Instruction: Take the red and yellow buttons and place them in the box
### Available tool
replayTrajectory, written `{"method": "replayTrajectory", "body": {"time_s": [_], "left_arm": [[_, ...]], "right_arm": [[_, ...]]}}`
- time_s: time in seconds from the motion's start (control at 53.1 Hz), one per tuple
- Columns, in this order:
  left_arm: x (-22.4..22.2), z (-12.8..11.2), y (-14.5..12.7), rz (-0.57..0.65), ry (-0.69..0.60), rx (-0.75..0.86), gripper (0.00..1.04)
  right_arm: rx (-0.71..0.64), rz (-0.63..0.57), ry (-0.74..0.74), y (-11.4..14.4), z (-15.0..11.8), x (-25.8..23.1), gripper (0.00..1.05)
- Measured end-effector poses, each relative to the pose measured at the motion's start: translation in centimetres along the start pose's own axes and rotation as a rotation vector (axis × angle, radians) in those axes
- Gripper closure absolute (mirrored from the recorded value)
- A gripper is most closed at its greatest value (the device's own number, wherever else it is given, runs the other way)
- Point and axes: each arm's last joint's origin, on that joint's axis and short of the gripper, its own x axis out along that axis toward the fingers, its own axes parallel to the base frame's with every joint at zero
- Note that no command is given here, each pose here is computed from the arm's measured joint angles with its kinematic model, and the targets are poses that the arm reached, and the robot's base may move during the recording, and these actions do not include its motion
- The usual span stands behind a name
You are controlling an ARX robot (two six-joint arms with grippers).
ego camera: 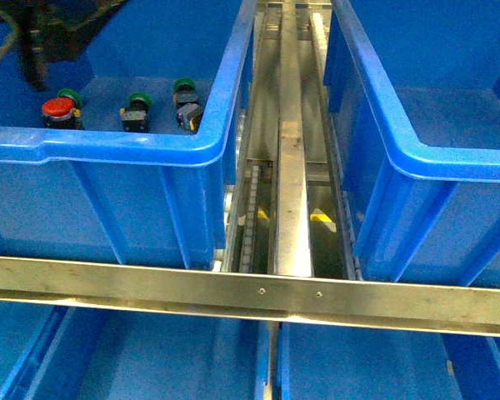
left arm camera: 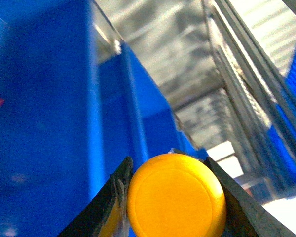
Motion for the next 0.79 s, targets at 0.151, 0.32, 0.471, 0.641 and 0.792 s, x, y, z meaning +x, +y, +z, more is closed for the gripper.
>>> {"method": "replayTrajectory", "body": {"time_s": [0.151, 0.32, 0.471, 0.641, 0.792], "left_arm": [[4.0, -3.6, -3.5, -0.260, 0.119, -0.125, 0.71], [7.0, -5.6, -7.3, -0.445, 0.185, -0.190, 0.71], [8.7, -7.1, -7.5, -0.451, 0.266, -0.220, 0.71], [9.8, -7.8, -7.0, -0.389, 0.340, -0.195, 0.71], [9.8, -8.0, -7.1, -0.378, 0.367, -0.155, 0.71]], "right_arm": [[0.000, 0.001, 0.000, 0.0, 0.0, 0.0, 0.06], [0.000, 0.000, 0.000, 0.0, 0.0, 0.0, 0.06], [0.000, 0.000, 0.000, 0.0, 0.0, 0.0, 0.06], [0.000, 0.000, 0.000, 0.0, 0.0, 0.0, 0.06], [0.000, 0.000, 0.000, 0.0, 0.0, 0.0, 0.06]]}}
